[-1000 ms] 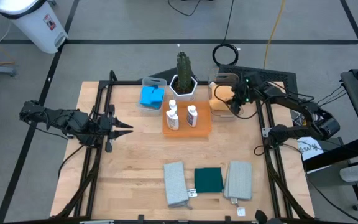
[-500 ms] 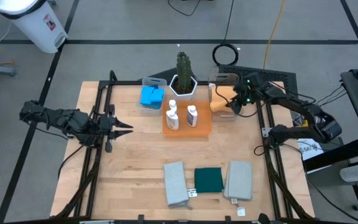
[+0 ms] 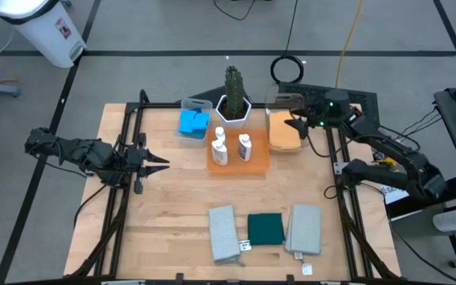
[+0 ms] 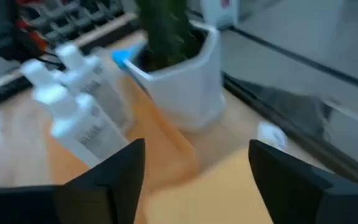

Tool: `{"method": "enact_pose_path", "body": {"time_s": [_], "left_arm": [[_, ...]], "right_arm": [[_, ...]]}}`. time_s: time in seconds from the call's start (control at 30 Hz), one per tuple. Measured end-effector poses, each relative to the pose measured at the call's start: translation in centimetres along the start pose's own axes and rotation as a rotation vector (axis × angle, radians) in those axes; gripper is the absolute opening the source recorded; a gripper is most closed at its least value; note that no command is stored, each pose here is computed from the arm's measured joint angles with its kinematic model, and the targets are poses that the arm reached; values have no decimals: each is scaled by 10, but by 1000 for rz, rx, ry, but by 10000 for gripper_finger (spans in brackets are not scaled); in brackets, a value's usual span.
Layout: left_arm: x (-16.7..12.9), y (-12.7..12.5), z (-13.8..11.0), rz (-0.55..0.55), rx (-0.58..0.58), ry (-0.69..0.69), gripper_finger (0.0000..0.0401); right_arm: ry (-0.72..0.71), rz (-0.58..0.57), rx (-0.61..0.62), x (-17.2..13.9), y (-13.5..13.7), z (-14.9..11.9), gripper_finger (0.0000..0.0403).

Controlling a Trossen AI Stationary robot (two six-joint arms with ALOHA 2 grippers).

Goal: Pick & Place Kitchen Items
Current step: Put the orange microfiber towel into the transparent bin

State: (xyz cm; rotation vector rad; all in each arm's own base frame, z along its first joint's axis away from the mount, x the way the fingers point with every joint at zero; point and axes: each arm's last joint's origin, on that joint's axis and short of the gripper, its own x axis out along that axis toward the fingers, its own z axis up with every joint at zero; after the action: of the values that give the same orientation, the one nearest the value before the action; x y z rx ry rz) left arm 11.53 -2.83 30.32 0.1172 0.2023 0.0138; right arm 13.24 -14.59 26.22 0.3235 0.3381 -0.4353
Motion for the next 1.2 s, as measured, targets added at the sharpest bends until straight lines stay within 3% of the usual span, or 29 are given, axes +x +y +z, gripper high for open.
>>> {"method": "enact_pose_path", "body": {"time_s": [0.13,0.33,0.53,0.63,0.87,1.2], "left_arm": [[0,0,0,0,0,0,67],[0,0,0,0,0,0,67],[0,0,0,0,0,0,67],[0,0,0,0,0,-1,67],[0,0,0,0,0,0,67],[0,0,0,0,0,-1,67]], "right_arm": [[50,-22,-41,14,11,5,214],[378,-145,-108,51,6,-9,119],[653,-114,-103,85,-7,-27,10],[768,-71,-65,94,-10,-33,14],[840,-21,-62,107,-15,-43,4],[794,-143,-139,107,-17,-34,7]]}}
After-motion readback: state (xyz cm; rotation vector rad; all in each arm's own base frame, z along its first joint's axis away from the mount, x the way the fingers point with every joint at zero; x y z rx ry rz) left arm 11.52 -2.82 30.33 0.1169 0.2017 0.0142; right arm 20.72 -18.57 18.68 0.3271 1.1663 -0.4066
